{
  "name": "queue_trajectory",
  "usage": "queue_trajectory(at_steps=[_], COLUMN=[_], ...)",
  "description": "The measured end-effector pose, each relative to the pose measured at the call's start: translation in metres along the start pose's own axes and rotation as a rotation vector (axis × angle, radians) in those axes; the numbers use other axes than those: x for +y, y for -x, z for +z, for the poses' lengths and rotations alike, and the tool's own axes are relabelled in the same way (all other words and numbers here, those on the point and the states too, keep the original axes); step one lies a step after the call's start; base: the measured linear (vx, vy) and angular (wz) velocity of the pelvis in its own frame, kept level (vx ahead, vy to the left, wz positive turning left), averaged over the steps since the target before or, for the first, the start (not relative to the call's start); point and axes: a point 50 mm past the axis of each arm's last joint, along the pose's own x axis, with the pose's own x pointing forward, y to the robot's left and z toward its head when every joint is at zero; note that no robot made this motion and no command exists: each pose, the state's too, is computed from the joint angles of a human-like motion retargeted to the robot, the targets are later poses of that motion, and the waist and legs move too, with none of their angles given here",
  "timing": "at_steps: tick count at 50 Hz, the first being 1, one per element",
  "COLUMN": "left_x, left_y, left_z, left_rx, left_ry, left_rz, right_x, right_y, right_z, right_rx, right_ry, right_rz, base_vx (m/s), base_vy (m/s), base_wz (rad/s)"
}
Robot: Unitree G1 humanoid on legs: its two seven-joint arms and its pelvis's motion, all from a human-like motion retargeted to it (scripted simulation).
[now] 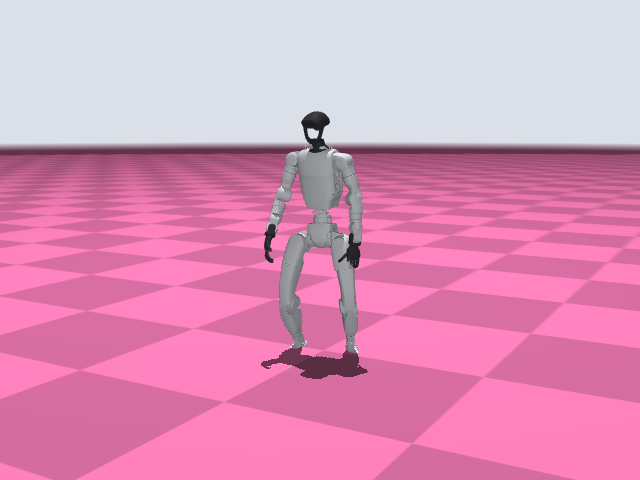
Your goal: Sport exercise
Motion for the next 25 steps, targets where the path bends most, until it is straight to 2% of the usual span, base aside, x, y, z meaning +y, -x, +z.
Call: queue_trajectory(at_steps=[12, 17, 25], left_x=[0.019, 0.039, 0.047], left_y=[0.004, 0.015, 0.021], left_z=[0.042, 0.106, 0.119], left_rx=[-0.171, -0.376, -0.419], left_ry=[-0.146, -0.257, -0.280], left_rz=[0.084, 0.175, 0.215], right_x=[0.017, 0.012, 0.000], right_y=[0.006, 0.005, 0.005], right_z=[-0.022, -0.009, 0.007], right_rx=[0.023, -0.026, -0.056], right_ry=[0.106, 0.211, 0.371], right_rz=[0.062, 0.071, 0.090], base_vx=[-0.01, -0.10, -0.18], base_vy=[0.01, 0.01, -0.05], base_wz=[0.07, 0.36, 0.65])
